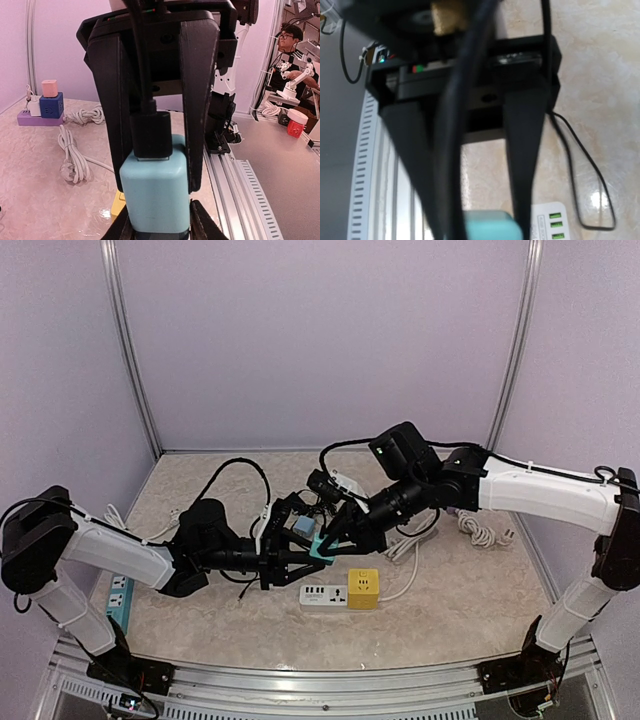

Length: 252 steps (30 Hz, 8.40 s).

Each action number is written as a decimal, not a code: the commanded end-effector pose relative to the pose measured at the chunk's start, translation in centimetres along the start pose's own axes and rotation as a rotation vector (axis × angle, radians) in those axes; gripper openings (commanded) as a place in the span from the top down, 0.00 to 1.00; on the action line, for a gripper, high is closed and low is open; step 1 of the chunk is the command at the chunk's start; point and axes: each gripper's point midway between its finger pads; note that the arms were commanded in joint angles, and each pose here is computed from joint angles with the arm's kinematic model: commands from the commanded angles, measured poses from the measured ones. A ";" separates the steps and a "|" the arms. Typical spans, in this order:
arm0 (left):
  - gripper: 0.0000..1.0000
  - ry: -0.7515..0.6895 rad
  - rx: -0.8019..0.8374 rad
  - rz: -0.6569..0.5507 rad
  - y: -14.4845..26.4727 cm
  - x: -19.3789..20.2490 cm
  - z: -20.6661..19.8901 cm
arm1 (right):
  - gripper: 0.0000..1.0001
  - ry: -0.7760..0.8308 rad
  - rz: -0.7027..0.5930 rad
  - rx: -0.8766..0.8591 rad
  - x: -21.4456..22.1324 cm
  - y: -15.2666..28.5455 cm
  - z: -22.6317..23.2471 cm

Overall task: Insert the plug
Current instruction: Adjust the plug, then insert the plug into the socket, then pick up the plug from the center of the board.

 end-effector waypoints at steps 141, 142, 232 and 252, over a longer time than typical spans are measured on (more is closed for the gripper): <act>0.21 -0.246 -0.614 0.048 11.0 1.0 4.0 | 0.11 0.156 0.437 0.246 7.3 -5.3 -4.5; 0.21 -0.246 -0.611 0.041 11.0 0.6 3.8 | 0.02 0.171 0.409 0.247 5.8 -4.8 -4.4; 0.24 0.117 -0.524 1.298 11.3 14.5 24.2 | 0.00 -0.029 0.128 0.521 3.5 6.7 -7.6; 0.81 0.170 -0.483 1.269 10.5 14.5 23.8 | 0.00 -0.028 0.127 0.549 3.2 7.8 -7.4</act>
Point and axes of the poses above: each gripper's point midway between its finger pads, its own y axis back along the fingers, its own z axis along the line the jaws close on, x = y × z, and after that the axes turned 7 degrees about y, right-handed
